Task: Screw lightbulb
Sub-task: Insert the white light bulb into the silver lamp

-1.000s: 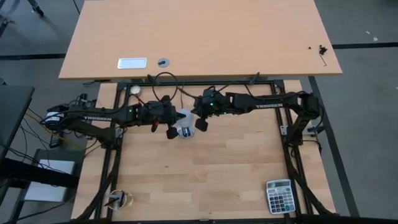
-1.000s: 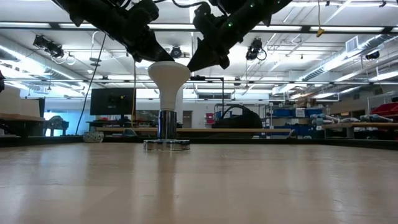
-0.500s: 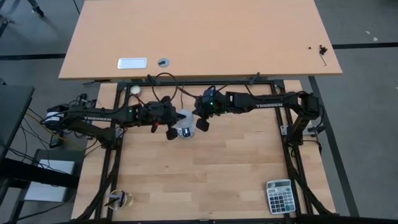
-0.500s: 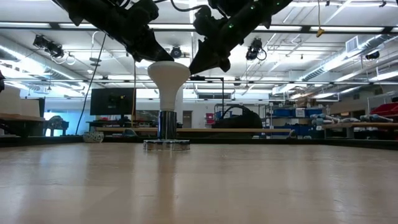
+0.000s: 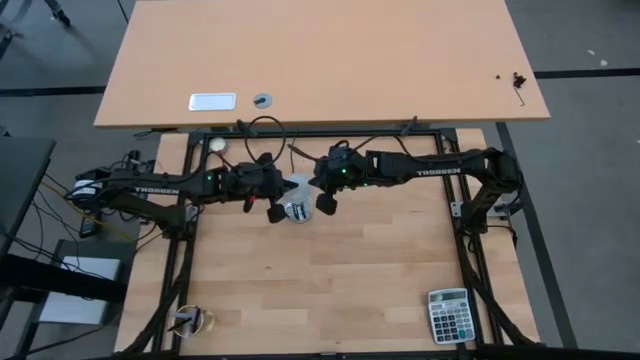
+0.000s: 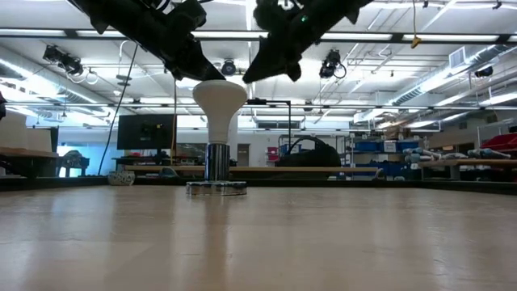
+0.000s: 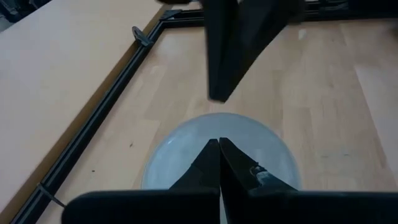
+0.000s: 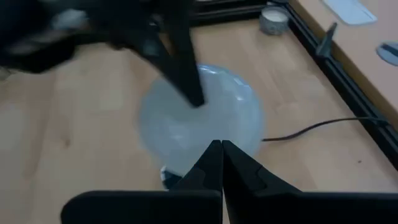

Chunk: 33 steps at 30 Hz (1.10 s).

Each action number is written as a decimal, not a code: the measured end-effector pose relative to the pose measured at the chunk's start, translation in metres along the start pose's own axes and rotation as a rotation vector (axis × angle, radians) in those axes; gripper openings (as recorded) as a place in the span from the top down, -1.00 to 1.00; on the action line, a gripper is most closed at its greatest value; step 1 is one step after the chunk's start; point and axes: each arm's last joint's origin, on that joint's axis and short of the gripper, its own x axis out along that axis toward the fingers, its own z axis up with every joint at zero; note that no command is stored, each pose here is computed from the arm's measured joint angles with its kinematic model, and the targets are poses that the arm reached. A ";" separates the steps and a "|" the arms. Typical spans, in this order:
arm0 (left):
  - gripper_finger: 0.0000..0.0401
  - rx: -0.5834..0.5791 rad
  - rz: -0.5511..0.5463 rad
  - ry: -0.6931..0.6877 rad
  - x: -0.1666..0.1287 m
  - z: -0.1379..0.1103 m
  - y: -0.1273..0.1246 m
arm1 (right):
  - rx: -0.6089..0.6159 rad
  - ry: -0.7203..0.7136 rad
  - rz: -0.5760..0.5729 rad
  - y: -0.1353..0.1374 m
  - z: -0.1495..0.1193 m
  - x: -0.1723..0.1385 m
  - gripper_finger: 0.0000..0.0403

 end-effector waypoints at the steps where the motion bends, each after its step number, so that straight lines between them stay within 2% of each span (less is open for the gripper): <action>1: 1.00 0.001 -0.001 0.000 0.000 0.000 0.000 | 0.004 0.007 -0.007 -0.003 -0.001 0.003 0.96; 13: 1.00 0.007 -0.038 0.001 0.000 0.000 -0.001 | 0.017 0.015 -0.013 -0.013 -0.007 0.024 0.96; 22: 1.00 0.008 -0.056 0.000 0.000 0.000 -0.002 | 0.025 0.027 0.044 -0.009 -0.008 0.024 0.96; 33: 1.00 0.010 -0.010 0.007 0.000 -0.001 -0.001 | 0.034 0.066 0.068 -0.005 -0.010 0.017 0.96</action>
